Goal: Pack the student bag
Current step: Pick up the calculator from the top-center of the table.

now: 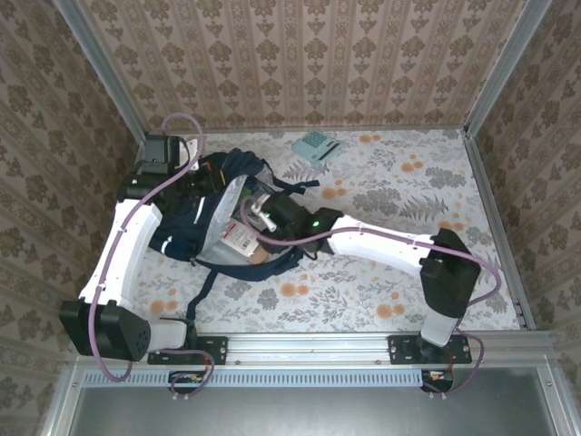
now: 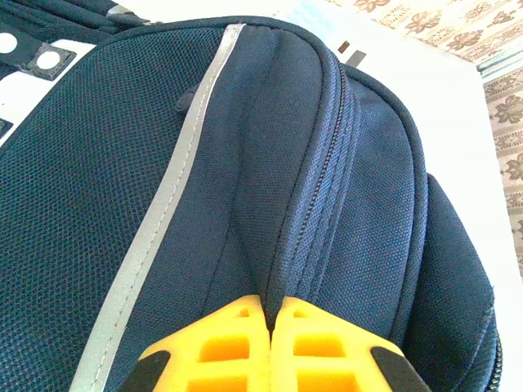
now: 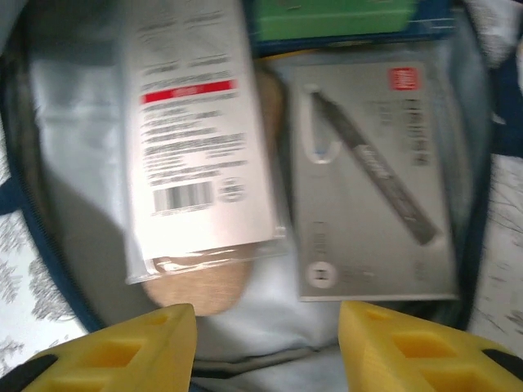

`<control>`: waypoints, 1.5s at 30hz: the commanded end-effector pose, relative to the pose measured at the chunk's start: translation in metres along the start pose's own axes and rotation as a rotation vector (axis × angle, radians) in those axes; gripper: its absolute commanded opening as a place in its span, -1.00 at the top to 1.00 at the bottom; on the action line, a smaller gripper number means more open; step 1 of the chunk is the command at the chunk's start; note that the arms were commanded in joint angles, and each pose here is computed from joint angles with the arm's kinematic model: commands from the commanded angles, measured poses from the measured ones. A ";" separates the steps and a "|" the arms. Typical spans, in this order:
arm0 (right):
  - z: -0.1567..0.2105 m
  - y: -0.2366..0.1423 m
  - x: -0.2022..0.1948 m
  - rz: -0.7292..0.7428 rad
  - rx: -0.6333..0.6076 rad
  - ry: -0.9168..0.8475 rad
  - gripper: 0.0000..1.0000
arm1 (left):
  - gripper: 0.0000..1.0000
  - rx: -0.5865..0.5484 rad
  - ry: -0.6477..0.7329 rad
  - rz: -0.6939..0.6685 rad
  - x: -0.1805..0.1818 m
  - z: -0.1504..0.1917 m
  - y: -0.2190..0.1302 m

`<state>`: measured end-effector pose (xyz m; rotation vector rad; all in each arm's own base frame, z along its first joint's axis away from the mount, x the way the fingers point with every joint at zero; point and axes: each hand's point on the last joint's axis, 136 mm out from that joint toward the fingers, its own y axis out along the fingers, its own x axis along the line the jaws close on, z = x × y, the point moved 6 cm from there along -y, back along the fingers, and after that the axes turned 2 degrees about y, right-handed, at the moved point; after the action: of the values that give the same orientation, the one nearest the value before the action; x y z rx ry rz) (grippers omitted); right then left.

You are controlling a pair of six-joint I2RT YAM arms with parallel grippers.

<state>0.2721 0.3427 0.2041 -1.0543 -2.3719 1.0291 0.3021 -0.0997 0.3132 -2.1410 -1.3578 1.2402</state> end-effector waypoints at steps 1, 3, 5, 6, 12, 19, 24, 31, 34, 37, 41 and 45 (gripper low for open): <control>-0.006 -0.007 -0.032 -0.006 -0.057 0.182 0.03 | 1.00 -0.107 0.032 0.108 -0.024 -0.018 -0.019; -0.006 -0.005 -0.056 0.026 -0.075 0.273 0.10 | 1.00 -0.104 0.027 0.109 -0.023 -0.017 -0.018; -0.007 0.000 -0.088 0.081 -0.081 0.397 0.14 | 1.00 -0.098 0.021 0.113 -0.023 -0.016 -0.016; -0.007 0.003 -0.099 0.093 -0.078 0.444 0.12 | 1.00 -0.098 0.020 0.115 -0.023 -0.016 -0.016; -0.004 0.034 -0.184 0.125 -0.092 0.842 0.04 | 1.00 -0.090 0.018 0.116 -0.024 -0.014 -0.014; -0.006 0.069 -0.238 0.098 -0.133 1.131 -0.03 | 1.00 -0.086 0.020 0.115 -0.025 -0.015 -0.012; -0.014 0.093 -0.265 0.081 -0.184 1.262 -0.01 | 1.00 -0.081 0.024 0.117 -0.024 -0.016 -0.008; -0.014 0.126 -0.295 0.046 -0.255 1.409 0.04 | 1.00 -0.076 0.030 0.109 -0.024 -0.019 -0.006; -0.015 0.135 -0.303 0.048 -0.261 1.437 0.06 | 1.00 -0.077 0.031 0.103 -0.023 -0.020 -0.005; -0.019 0.141 -0.310 0.050 -0.264 1.441 0.09 | 1.00 -0.073 0.030 0.101 -0.022 -0.020 -0.004; -0.018 0.149 -0.314 0.050 -0.270 1.453 0.11 | 1.00 -0.070 0.031 0.100 -0.021 -0.021 -0.001; -0.016 0.157 -0.317 0.040 -0.267 1.468 0.20 | 1.00 -0.068 0.030 0.099 -0.020 -0.022 0.001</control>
<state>0.5609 0.1817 0.0952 -1.2954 -1.2280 -0.1518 0.3067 -0.1055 0.3049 -2.1270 -1.3234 1.2871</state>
